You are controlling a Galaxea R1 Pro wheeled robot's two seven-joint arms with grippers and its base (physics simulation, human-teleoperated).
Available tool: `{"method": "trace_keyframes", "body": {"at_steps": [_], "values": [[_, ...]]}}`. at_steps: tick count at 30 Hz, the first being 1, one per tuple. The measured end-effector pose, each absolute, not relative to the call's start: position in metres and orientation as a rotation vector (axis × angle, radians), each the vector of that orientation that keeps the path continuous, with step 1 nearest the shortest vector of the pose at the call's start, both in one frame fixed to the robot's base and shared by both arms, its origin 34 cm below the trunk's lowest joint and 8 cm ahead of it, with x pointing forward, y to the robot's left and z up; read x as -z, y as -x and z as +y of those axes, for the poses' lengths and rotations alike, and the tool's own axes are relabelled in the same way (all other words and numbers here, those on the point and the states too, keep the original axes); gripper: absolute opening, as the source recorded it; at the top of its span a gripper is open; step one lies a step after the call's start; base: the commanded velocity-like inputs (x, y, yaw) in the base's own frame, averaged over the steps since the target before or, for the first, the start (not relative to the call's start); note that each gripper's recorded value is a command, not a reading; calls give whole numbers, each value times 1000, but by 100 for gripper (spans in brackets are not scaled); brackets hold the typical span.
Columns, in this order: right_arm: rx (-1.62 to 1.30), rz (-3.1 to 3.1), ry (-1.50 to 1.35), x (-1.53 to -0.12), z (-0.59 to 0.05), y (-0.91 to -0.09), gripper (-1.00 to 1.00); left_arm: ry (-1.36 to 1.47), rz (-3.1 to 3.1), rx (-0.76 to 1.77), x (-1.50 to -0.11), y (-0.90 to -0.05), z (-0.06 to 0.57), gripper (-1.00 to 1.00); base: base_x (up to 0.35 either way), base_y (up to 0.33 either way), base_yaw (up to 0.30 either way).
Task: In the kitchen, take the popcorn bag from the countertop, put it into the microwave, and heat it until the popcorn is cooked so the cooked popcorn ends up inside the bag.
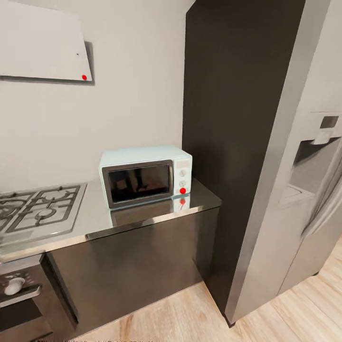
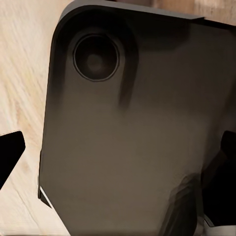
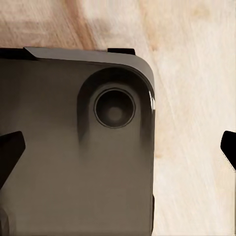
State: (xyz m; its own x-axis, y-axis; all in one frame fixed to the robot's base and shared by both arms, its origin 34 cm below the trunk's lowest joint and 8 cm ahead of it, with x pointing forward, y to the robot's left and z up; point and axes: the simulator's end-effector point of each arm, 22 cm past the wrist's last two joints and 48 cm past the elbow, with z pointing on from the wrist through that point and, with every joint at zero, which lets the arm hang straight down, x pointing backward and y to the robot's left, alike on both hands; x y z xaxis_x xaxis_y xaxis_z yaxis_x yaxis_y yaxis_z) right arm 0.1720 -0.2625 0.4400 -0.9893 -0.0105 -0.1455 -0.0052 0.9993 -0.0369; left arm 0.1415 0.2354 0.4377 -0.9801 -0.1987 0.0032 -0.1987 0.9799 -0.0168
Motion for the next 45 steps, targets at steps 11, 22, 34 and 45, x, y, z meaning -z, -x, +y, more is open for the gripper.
{"method": "trace_keyframes", "body": {"at_steps": [11,22,34,45], "values": [[76,3014,-9,-440,-275,-166,100,-314,-3124,-27,-438,-142,235,100,0,0,181],[75,3015,7,-440,-275,-164,100,-312,-3122,-27,-438,-141,235,100,1,-86,1],[75,3023,9,-440,-275,-162,100,-316,-3121,-25,-438,-140,236,100,175,-253,0],[76,3030,8,-440,-276,-157,100,-317,-3121,-22,-438,-140,237,100,208,-188,76]]}}
